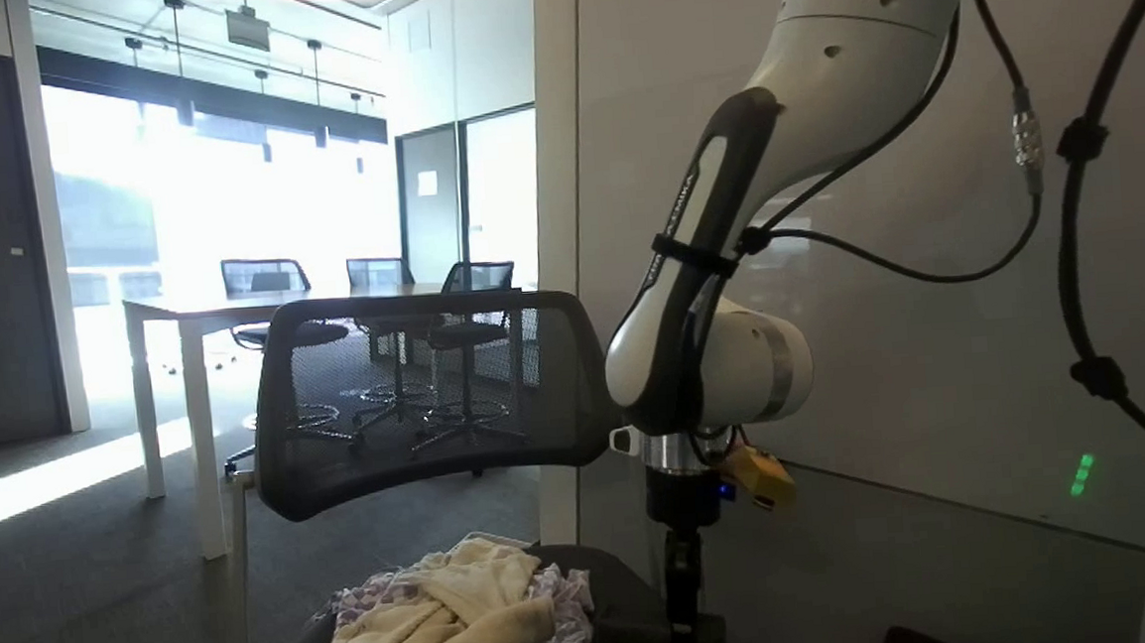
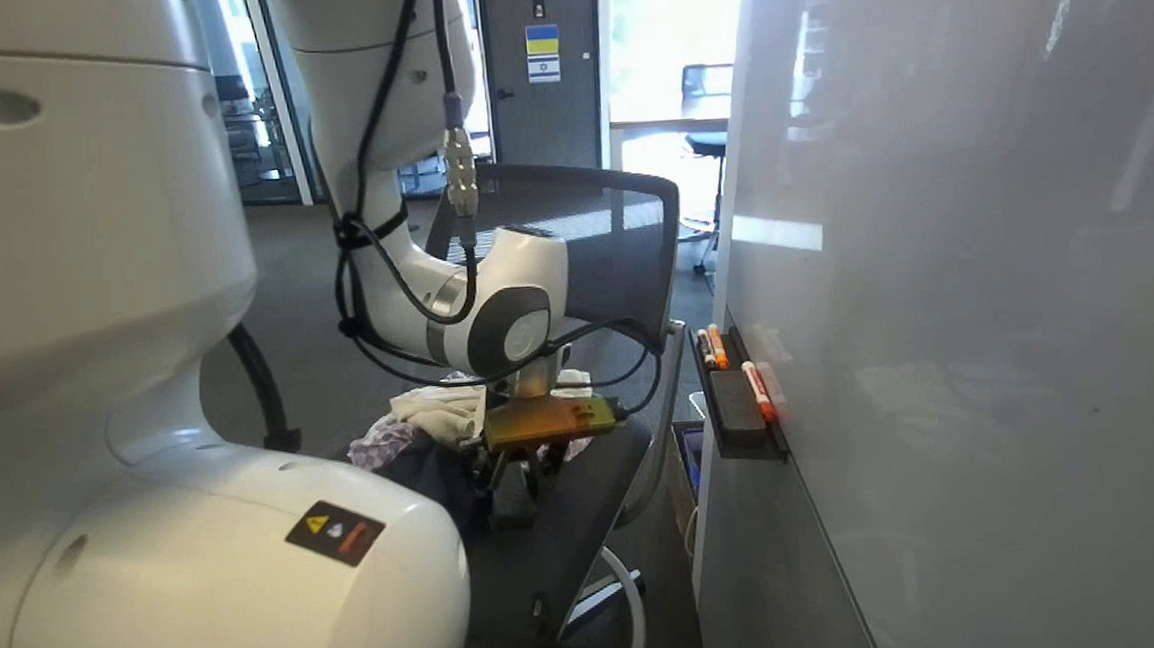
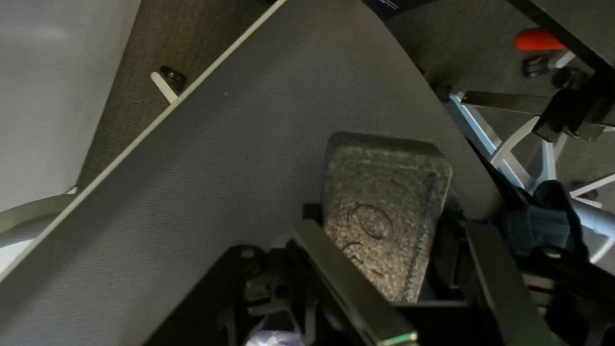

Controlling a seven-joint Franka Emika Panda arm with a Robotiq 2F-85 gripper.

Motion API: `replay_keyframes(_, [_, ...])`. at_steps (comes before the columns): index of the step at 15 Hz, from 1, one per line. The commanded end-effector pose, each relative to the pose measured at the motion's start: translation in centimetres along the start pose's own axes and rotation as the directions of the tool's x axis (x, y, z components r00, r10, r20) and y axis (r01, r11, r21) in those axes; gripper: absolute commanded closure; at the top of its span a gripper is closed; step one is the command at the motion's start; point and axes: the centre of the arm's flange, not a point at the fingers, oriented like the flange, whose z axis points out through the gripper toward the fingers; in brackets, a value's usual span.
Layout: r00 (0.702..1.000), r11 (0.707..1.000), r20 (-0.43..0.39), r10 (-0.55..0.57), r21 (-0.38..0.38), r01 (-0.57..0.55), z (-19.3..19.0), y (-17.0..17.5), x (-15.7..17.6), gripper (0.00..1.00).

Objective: Pick up the duster, then rub something off of the board

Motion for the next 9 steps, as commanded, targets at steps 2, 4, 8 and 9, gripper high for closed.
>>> replay_keyframes(2, [1.0,0.971,-0.004,0.01,-0.239,-0.01,-5.0,-4.3,-0.4,0.68])
replay_keyframes(4, [1.0,0.946,-0.023,-0.013,-0.325,0.005,-6.5,-4.3,0.7,0.68])
replay_keyframes(8, [0.997,0.875,-0.065,-0.036,-0.485,0.0,-10.8,-6.2,0.8,0.68])
replay_keyframes(9, [0.996,0.848,-0.073,-0.042,-0.529,-0.003,-12.1,-6.6,0.6,0.68])
